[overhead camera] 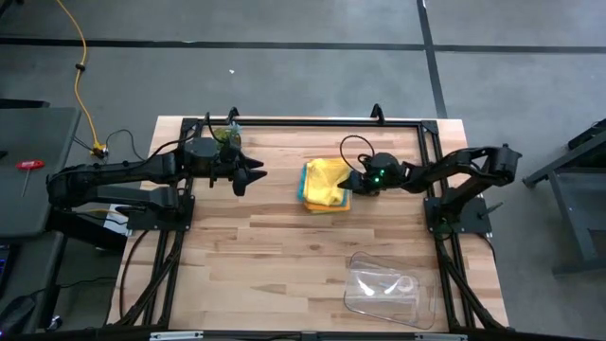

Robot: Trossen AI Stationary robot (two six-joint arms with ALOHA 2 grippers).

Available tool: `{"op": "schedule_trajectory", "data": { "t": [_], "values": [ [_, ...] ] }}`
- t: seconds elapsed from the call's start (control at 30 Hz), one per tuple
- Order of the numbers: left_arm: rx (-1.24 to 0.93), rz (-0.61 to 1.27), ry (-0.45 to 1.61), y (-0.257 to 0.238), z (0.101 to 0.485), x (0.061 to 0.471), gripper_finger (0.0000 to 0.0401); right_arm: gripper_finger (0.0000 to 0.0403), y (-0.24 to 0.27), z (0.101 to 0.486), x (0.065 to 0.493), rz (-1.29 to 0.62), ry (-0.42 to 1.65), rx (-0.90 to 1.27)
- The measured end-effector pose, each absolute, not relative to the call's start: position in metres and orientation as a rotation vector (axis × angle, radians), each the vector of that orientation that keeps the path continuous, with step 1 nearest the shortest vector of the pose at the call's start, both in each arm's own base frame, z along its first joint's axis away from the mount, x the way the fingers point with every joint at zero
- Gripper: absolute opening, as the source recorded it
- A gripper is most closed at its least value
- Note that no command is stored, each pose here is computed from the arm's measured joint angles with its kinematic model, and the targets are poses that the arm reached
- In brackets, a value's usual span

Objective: Fold microfiber towels
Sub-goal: Put the stacked folded cloths into the bin

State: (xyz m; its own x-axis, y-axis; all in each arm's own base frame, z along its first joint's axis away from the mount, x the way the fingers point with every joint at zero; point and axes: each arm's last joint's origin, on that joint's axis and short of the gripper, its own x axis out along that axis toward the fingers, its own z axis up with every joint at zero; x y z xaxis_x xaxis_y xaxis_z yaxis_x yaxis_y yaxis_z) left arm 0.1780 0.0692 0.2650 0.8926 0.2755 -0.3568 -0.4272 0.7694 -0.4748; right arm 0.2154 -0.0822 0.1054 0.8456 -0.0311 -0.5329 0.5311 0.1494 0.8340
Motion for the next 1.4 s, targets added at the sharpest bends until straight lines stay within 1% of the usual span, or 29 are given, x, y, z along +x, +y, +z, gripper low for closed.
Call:
{"op": "schedule_trajectory", "data": {
  "t": [0.27, 0.37, 0.43, 0.53, 0.6, 0.67, 0.73, 0.8, 0.9, 0.93, 0.97, 1.07, 1.2, 1.3, 1.4],
  "values": [
    [-0.57, 0.385, 0.277, 0.069, 0.265, 0.178, 0.0216, 0.0394, -0.074, 0.102, 0.227, -0.431, 0.392, 1.402],
    [-0.569, 0.389, 0.276, 0.069, 0.265, 0.178, 0.0216, 0.0394, -0.072, 0.101, 0.238, -0.429, 0.4, 1.396],
    [-0.578, 0.426, 0.266, 0.07, 0.265, 0.178, 0.0216, 0.0394, -0.071, 0.1, 0.247, -0.426, 0.402, 1.392],
    [-0.592, 0.457, 0.307, 0.071, 0.256, 0.188, 0.0214, 0.0394, -0.073, 0.102, 0.256, -0.407, 0.405, 1.381],
    [-0.547, 0.465, 0.357, 0.071, 0.245, 0.199, 0.0207, 0.0394, -0.074, 0.103, 0.259, -0.403, 0.409, 1.366],
    [-0.484, 0.439, 0.354, 0.072, 0.238, 0.215, 0.0191, 0.0394, -0.075, 0.104, 0.259, -0.401, 0.409, 1.368],
    [-0.41, 0.412, 0.36, 0.075, 0.227, 0.232, 0.0163, 0.0394, -0.076, 0.103, 0.257, -0.401, 0.417, 1.374],
    [-0.328, 0.41, 0.398, 0.079, 0.21, 0.247, 0.0122, 0.0394, -0.076, 0.103, 0.257, -0.394, 0.429, 1.373],
    [-0.234, 0.477, 0.496, 0.092, 0.187, 0.267, 0.0039, 0.0394, -0.074, 0.103, 0.257, -0.385, 0.436, 1.368],
    [-0.216, 0.488, 0.535, 0.097, 0.178, 0.273, 0.002, 0.0394, -0.074, 0.103, 0.257, -0.385, 0.436, 1.365],
    [-0.206, 0.493, 0.566, 0.103, 0.171, 0.279, 0.0012, 0.0394, -0.074, 0.103, 0.257, -0.384, 0.436, 1.363],
    [-0.166, 0.503, 0.682, 0.116, 0.151, 0.294, 0.0012, 0.0394, -0.074, 0.103, 0.257, -0.38, 0.44, 1.353],
    [-0.175, 0.527, 0.816, 0.129, 0.141, 0.299, 0.0003, 0.0394, -0.074, 0.103, 0.257, -0.379, 0.442, 1.349],
    [-0.125, 0.487, 0.906, 0.131, 0.141, 0.296, 0.0001, 0.0394, -0.074, 0.103, 0.257, -0.378, 0.444, 1.345],
    [-0.122, 0.387, 0.949, 0.127, 0.139, 0.295, 0.0, 0.0394, -0.074, 0.103, 0.257, -0.374, 0.447, 1.338]
  ]
}}
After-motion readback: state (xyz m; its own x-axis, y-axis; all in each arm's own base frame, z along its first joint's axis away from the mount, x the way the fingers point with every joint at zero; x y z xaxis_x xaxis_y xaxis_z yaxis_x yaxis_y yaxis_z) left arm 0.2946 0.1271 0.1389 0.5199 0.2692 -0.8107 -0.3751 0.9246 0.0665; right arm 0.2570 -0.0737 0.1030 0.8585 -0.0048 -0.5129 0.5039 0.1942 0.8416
